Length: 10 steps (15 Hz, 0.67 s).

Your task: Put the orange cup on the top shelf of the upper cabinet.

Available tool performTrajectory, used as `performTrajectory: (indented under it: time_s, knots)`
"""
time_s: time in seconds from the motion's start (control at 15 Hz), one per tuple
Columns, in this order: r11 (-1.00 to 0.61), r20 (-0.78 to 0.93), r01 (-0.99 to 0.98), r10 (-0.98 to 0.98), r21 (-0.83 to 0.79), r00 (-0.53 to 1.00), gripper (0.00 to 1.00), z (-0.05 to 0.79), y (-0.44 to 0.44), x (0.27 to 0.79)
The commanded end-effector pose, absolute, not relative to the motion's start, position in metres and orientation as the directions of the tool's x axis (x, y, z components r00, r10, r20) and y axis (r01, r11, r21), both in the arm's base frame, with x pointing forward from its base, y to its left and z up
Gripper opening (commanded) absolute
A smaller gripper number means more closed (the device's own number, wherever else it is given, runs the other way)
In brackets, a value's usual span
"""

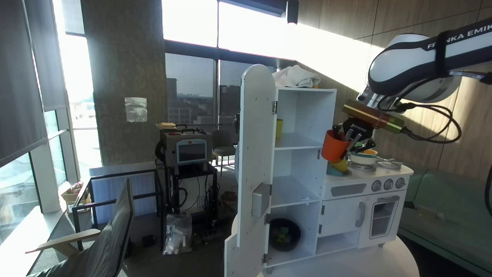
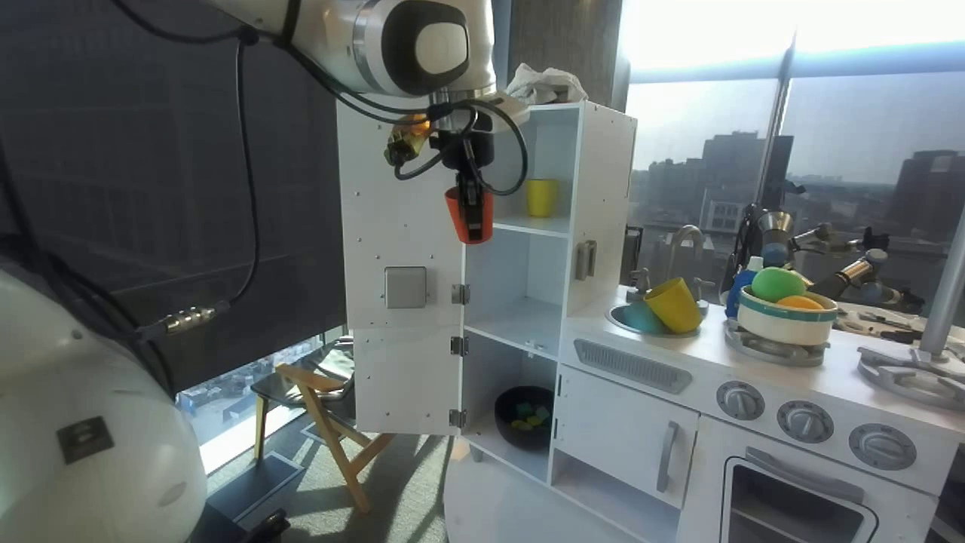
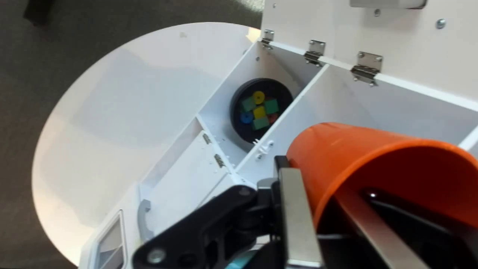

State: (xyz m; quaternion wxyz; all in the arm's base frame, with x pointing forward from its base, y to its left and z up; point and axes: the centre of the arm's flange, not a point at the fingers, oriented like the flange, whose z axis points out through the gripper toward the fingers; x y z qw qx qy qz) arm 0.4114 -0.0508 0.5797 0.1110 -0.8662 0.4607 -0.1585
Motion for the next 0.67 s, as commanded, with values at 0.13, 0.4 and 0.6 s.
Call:
performTrajectory:
  time_s: [0.13, 0.4, 0.6]
  knots:
    - [-0.550, 0.251, -0.653, -0.830, -0.521, 0.498, 0.06, 0.600, -0.024, 0.459]
    - [-0.512, 0.296, -0.618, -0.856, -0.597, 0.423, 0.06, 0.608, -0.032, 0.497]
    - [-0.492, 0.297, -0.602, -0.867, -0.629, 0.399, 0.06, 0.614, -0.035, 0.521]
